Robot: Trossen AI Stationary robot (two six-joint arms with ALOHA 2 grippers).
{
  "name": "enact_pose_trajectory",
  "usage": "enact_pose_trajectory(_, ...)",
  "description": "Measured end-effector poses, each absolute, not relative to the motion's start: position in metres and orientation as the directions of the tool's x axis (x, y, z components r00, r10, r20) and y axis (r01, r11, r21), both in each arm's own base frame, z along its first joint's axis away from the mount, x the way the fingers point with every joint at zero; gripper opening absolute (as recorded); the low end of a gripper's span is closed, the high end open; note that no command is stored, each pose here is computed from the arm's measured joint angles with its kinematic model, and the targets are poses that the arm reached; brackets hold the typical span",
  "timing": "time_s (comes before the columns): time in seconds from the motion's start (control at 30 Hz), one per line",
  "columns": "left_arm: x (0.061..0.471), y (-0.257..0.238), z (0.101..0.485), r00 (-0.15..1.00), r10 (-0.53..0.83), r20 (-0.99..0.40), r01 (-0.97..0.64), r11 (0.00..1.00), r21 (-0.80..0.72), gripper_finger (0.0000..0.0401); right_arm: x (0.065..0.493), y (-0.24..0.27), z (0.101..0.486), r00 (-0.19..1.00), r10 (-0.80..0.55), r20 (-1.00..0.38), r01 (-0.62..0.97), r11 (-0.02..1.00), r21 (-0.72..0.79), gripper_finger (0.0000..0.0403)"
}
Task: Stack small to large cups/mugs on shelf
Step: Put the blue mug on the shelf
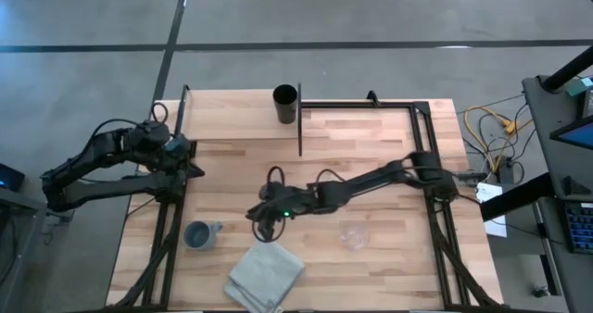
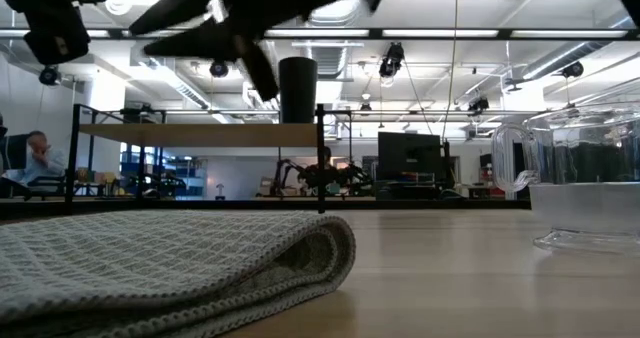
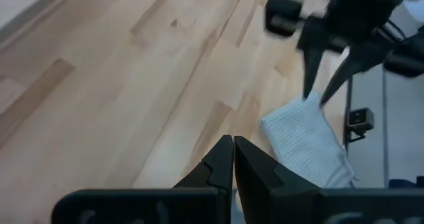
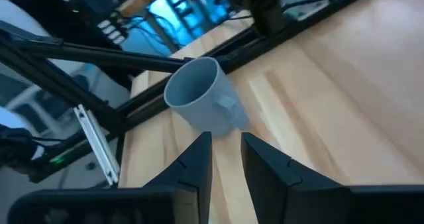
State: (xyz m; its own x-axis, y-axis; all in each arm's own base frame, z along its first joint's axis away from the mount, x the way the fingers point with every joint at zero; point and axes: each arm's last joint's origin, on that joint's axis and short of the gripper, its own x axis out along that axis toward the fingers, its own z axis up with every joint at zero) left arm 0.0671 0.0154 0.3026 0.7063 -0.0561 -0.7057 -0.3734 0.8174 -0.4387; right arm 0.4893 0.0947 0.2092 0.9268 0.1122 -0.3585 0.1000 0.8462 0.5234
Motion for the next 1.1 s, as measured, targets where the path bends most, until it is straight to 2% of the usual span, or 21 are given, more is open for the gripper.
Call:
enact_pose_trajectory(0.17,0.069,0.018,0.301,0.687,0.010,-0.727,-0.427,0.815,-0.392,0.0000,0.518,0.087,0.182,0.938,0.119,-0.324,0.065,0.861,0.505,0.0075)
enact_pose_trajectory(0.37,0.069,0.018,0.300,0.675,0.009,-0.738,-0.481,0.764,-0.431,0.0000,0.555,0.083,0.175,0.933,0.254,-0.254,-0.100,0.863,0.495,0.0069)
enact_pose_trajectory(0.5,0.065,0.017,0.296,0.622,0.004,-0.783,-0.531,0.737,-0.418,0.0000,0.573,0.081,0.174,0.940,0.265,-0.217,-0.140,0.876,0.462,0.0068)
enact_pose_trajectory(0.57,0.060,0.016,0.293,0.571,0.011,-0.821,-0.567,0.729,-0.385,0.0000,0.580,0.080,0.176,0.936,0.262,-0.236,-0.139,0.889,0.436,0.0068)
enact_pose_trajectory(0.67,0.054,0.015,0.288,0.501,0.014,-0.865,-0.603,0.723,-0.337,0.0000,0.584,0.081,0.175,0.903,0.258,-0.343,-0.128,0.925,0.357,0.0068)
enact_pose_trajectory(0.8,0.050,0.013,0.288,0.499,0.023,-0.867,-0.607,0.723,-0.330,0.0000,0.583,0.081,0.169,0.846,0.251,-0.470,-0.139,0.956,0.259,0.0068)
enact_pose_trajectory(1.1,0.046,0.012,0.289,0.512,0.037,-0.858,-0.604,0.726,-0.329,0.0000,0.585,0.081,0.171,0.856,0.254,-0.449,-0.159,0.958,0.239,0.0069)
